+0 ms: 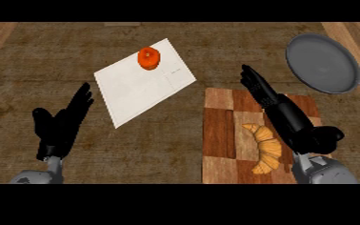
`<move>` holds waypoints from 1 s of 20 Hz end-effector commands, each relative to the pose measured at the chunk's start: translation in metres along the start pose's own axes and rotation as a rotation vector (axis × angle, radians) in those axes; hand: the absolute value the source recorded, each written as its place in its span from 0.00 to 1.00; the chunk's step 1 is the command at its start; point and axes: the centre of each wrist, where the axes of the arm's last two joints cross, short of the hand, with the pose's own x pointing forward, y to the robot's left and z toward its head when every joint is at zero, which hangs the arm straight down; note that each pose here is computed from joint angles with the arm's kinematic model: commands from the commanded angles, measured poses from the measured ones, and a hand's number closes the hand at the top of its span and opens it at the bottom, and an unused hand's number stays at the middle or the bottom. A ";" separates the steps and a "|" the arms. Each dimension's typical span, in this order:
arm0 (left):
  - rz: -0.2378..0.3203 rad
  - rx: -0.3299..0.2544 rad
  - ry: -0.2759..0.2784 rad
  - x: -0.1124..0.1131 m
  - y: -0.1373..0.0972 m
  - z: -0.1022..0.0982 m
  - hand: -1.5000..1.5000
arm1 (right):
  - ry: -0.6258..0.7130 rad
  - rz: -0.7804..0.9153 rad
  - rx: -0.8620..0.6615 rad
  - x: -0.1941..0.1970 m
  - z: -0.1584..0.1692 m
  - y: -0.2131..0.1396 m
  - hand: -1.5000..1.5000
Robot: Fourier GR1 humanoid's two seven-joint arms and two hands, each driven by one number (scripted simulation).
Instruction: Pick the croissant from the cutting board and place it in the pan
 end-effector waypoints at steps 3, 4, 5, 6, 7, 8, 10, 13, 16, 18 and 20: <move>-0.081 -0.051 -0.111 0.035 -0.003 -0.013 0.50 | 0.244 0.019 -0.219 -0.021 0.004 -0.063 0.00; -0.111 -0.053 -0.158 0.038 -0.003 -0.015 0.50 | 0.324 0.005 -0.280 -0.039 0.024 -0.075 0.00; -0.153 -0.079 -0.208 0.049 -0.006 -0.014 0.50 | 0.375 0.015 -0.374 -0.048 0.026 -0.091 0.00; -0.171 -0.101 -0.261 0.061 -0.009 -0.015 0.50 | 0.438 0.000 -0.444 -0.054 0.033 -0.111 0.00; -0.140 -0.101 -0.187 0.043 -0.009 -0.012 0.50 | 0.620 0.596 -0.289 -0.033 0.052 -0.127 0.00; -0.140 -0.120 -0.199 0.047 -0.012 -0.013 0.50 | 0.602 0.733 -0.240 -0.031 0.051 -0.124 1.00; -0.145 -0.137 -0.203 0.053 -0.016 -0.012 0.50 | 0.593 0.549 -0.537 -0.079 0.066 -0.104 1.00; -0.154 -0.133 -0.166 0.044 -0.007 -0.022 0.50 | 0.496 0.454 -0.671 -0.099 0.083 -0.073 0.00; -0.169 -0.156 -0.185 0.063 -0.012 0.000 0.50 | 0.555 0.450 -0.561 -0.110 0.092 -0.076 0.00; -0.150 -0.153 -0.201 0.049 -0.022 -0.003 0.50 | 0.653 0.504 -0.436 -0.087 0.094 -0.081 0.00; -0.159 -0.152 -0.192 0.050 -0.019 -0.006 0.50 | 0.754 0.613 -0.373 -0.075 0.072 -0.081 0.00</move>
